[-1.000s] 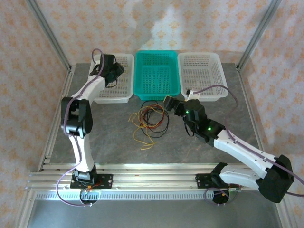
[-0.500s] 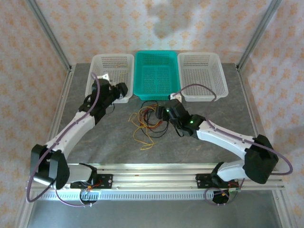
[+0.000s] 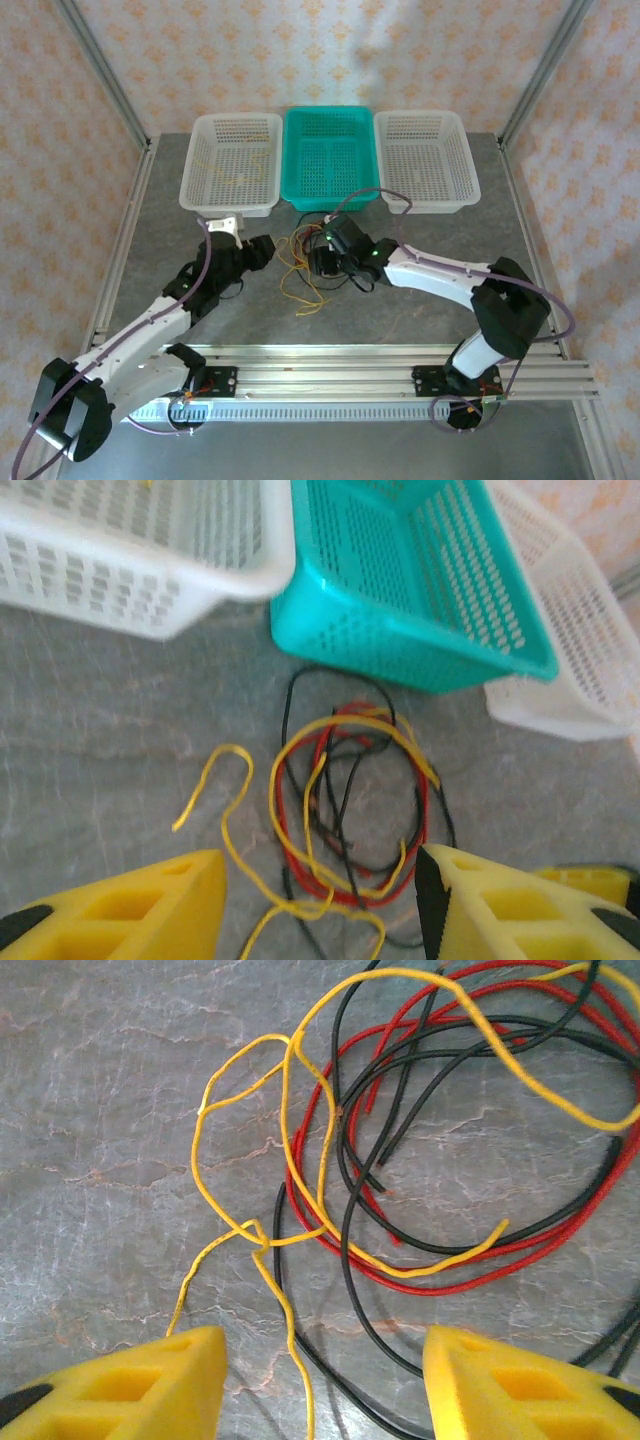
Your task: Untangle the cables
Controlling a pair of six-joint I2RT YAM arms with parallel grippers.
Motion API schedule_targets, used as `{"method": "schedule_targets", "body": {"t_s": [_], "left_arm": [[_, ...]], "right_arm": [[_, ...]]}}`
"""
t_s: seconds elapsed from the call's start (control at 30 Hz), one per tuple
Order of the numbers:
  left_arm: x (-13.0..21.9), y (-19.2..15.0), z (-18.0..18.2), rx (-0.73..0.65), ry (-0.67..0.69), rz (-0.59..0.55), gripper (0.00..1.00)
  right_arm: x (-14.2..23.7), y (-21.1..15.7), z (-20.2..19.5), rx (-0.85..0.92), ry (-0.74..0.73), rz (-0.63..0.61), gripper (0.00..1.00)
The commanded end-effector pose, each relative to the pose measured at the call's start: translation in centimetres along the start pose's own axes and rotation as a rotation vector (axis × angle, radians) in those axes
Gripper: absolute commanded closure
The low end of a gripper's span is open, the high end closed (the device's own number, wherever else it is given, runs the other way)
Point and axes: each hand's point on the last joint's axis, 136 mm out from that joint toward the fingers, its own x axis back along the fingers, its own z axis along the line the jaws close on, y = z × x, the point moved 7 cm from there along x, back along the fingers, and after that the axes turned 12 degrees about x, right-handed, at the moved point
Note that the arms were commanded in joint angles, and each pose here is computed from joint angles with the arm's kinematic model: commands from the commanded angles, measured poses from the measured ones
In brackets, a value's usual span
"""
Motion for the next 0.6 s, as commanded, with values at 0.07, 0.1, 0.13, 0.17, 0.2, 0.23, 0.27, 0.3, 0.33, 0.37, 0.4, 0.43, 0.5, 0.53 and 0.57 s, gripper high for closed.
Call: {"method": "schedule_targets", "body": {"t_s": [0.07, 0.1, 0.13, 0.17, 0.2, 0.23, 0.27, 0.3, 0.33, 0.37, 0.4, 0.43, 0.5, 0.53, 0.57], "left_arm": [[-0.2, -2.1, 1.0, 0.051, -0.015, -0.023, 0.46], [-0.3, -2.6, 1.1, 0.059, -0.021, -0.013, 0.46], [-0.5, -3.0, 1.3, 0.068, -0.025, 0.000, 0.46], [-0.6, -3.4, 1.5, 0.076, -0.029, 0.006, 0.46], [-0.8, -3.7, 1.7, 0.086, -0.033, 0.015, 0.46], [-0.9, -4.1, 1.9, 0.094, -0.035, 0.023, 0.46], [-1.1, -4.3, 2.0, 0.098, -0.035, 0.030, 0.46], [-1.2, -4.5, 2.1, 0.101, -0.034, 0.036, 0.46], [-1.3, -4.7, 2.2, 0.102, -0.031, 0.040, 0.46], [-1.4, -4.8, 2.3, 0.103, -0.031, 0.042, 0.46], [-1.5, -4.8, 2.4, 0.105, -0.027, 0.041, 0.46], [-1.5, -4.9, 2.4, 0.106, -0.028, 0.039, 0.46], [-1.6, -4.9, 2.5, 0.103, -0.024, 0.037, 0.46], [-1.6, -4.9, 2.5, 0.099, -0.023, 0.038, 0.46], [-1.7, -4.9, 2.5, 0.096, -0.021, 0.040, 0.47]], "right_arm": [[-1.0, 0.6, 0.8, 0.015, 0.020, 0.041, 0.46], [-1.3, 0.6, 0.9, 0.013, 0.025, 0.052, 0.46], [-1.4, 0.6, 1.0, 0.011, 0.028, 0.062, 0.46], [-1.6, 0.6, 1.0, 0.007, 0.032, 0.067, 0.46], [-1.7, 0.6, 1.1, 0.004, 0.033, 0.078, 0.46], [-1.9, 0.7, 1.1, 0.003, 0.034, 0.089, 0.46], [-2.0, 0.6, 1.2, 0.002, 0.034, 0.100, 0.46], [-2.2, 0.6, 1.2, 0.002, 0.036, 0.111, 0.46], [-2.3, 0.5, 1.3, 0.003, 0.038, 0.121, 0.47], [-2.4, 0.6, 1.3, 0.003, 0.041, 0.125, 0.47], [-2.6, 0.5, 1.3, 0.003, 0.041, 0.134, 0.47], [-2.7, 0.5, 1.4, 0.006, 0.043, 0.141, 0.48], [-3.1, 0.4, 1.5, 0.008, 0.046, 0.161, 0.48], [-3.2, 0.4, 1.6, 0.009, 0.051, 0.168, 0.49], [-3.3, 0.4, 1.7, 0.010, 0.061, 0.174, 0.49]]}}
